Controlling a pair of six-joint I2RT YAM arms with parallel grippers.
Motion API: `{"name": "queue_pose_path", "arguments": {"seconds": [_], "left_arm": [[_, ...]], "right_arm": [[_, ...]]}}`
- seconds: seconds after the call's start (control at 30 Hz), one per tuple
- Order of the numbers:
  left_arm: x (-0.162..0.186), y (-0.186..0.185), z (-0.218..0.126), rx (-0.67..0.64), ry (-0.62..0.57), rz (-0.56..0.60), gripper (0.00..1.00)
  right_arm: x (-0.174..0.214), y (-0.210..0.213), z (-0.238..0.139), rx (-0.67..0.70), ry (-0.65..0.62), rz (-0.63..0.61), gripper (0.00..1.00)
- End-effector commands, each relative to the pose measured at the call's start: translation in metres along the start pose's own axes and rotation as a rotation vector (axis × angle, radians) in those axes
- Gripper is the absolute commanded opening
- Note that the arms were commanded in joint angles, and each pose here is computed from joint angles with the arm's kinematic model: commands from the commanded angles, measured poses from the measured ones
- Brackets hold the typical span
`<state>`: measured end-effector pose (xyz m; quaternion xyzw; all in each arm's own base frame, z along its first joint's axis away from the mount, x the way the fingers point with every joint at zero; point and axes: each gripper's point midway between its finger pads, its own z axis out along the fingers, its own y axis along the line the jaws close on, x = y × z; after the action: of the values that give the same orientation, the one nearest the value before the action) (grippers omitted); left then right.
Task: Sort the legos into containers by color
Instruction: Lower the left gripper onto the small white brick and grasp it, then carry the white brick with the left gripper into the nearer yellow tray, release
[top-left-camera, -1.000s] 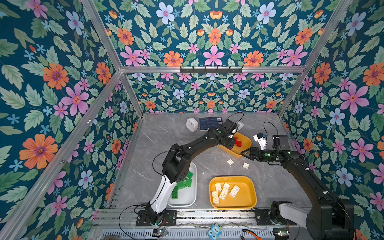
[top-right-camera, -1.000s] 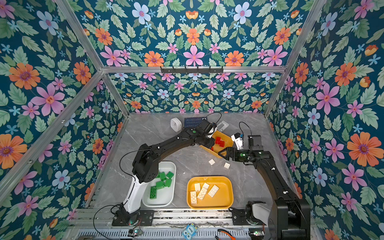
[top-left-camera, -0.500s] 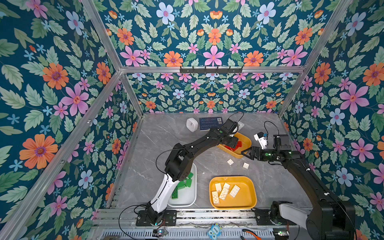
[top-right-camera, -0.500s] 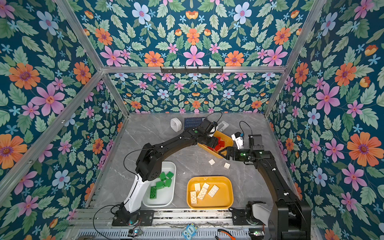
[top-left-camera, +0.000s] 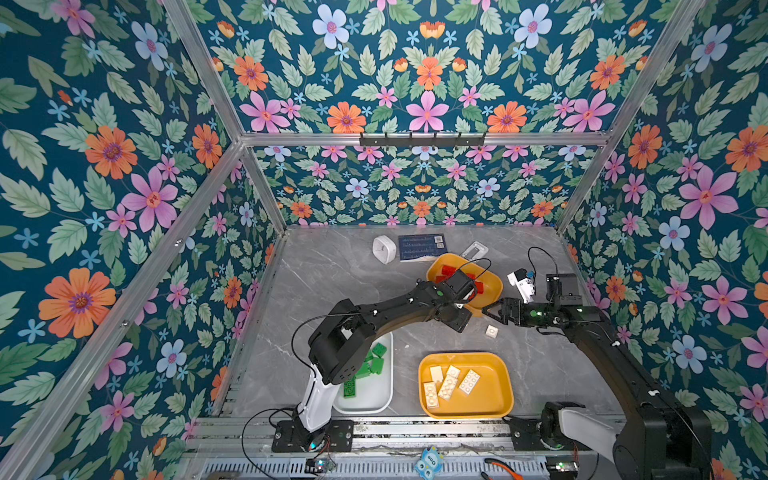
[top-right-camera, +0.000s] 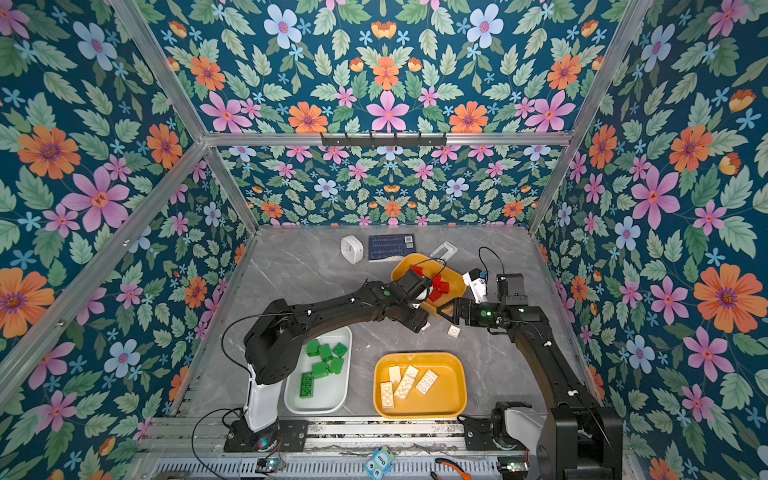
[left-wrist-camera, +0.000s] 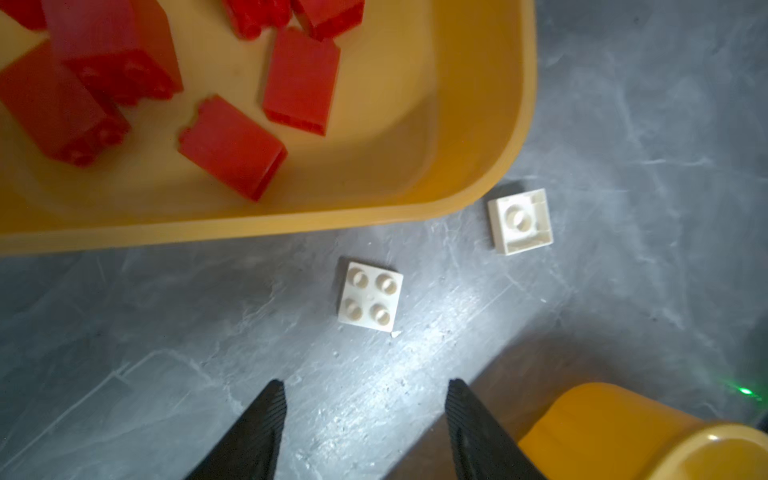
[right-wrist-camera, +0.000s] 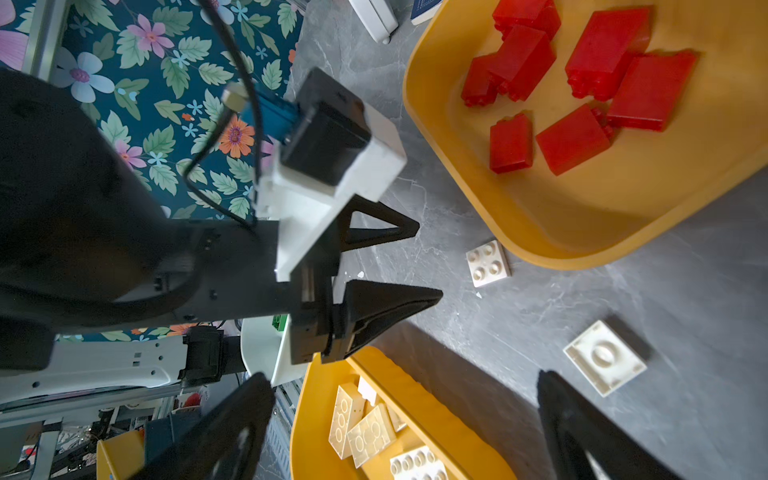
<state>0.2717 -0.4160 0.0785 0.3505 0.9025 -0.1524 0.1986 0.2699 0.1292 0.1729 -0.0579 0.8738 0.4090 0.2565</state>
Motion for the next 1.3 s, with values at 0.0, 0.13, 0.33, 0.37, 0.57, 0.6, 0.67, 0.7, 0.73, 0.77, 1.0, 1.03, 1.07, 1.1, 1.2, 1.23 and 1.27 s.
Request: {"name": "queue_pose_path", "arguments": {"seconds": [0.0,0.13,0.33,0.37,0.57,0.6,0.67,0.7,0.73,0.77,1.0,1.03,1.07,1.1,1.2,1.23,1.27], "left_arm": [[-0.012,-0.003,0.008,0.006,-0.070,0.052,0.64],[-0.013,-0.005,0.021,0.015,-0.096,0.088,0.64],[-0.008,-0.004,0.039,0.016,-0.084,0.118,0.63],[-0.008,-0.003,0.041,0.011,-0.088,0.123,0.62],[-0.004,-0.002,0.052,0.009,-0.073,0.132,0.56],[-0.004,-0.002,0.053,0.009,-0.074,0.133,0.55],[-0.002,-0.001,0.056,0.000,-0.071,0.141,0.52],[-0.001,0.000,0.056,-0.004,-0.069,0.146,0.51],[0.000,0.001,0.057,-0.004,-0.065,0.151,0.49],[0.002,0.001,0.058,-0.003,-0.061,0.154,0.47],[0.000,0.000,0.052,-0.003,-0.073,0.164,0.30],[-0.002,0.001,0.048,-0.007,-0.076,0.165,0.30],[-0.003,0.002,0.044,-0.013,-0.077,0.168,0.30],[-0.005,0.002,0.039,-0.017,-0.082,0.168,0.30],[-0.012,0.001,0.021,-0.019,-0.095,0.161,0.30],[-0.014,0.000,0.013,-0.017,-0.099,0.158,0.30],[-0.015,-0.002,0.005,-0.012,-0.100,0.151,0.30]], "right_arm": [[0.004,0.002,-0.001,-0.007,0.001,0.003,0.99],[0.009,0.001,-0.002,0.001,0.000,0.007,0.99],[0.014,0.001,-0.005,0.017,0.000,0.007,0.99],[0.015,0.000,-0.005,0.018,-0.001,0.008,0.99],[0.016,0.001,-0.007,0.023,0.000,0.006,0.99],[0.017,0.001,-0.007,0.025,0.001,0.008,0.99],[0.017,0.001,-0.007,0.027,0.000,0.006,0.99],[0.017,0.001,-0.007,0.027,0.001,0.006,0.99],[0.017,0.001,-0.008,0.026,-0.001,0.004,0.99],[0.017,0.001,-0.008,0.026,-0.001,0.004,0.99],[0.013,0.001,-0.010,0.038,-0.010,-0.005,0.99],[0.012,0.002,-0.010,0.038,-0.013,-0.008,0.99],[0.012,0.002,-0.010,0.039,-0.011,-0.007,0.99],[0.011,0.002,-0.010,0.039,-0.013,-0.010,0.99],[0.011,0.002,-0.009,0.037,-0.012,-0.009,0.99],[0.010,0.002,-0.009,0.036,-0.012,-0.008,0.99],[0.011,0.001,-0.009,0.035,-0.011,-0.006,0.99]]}}
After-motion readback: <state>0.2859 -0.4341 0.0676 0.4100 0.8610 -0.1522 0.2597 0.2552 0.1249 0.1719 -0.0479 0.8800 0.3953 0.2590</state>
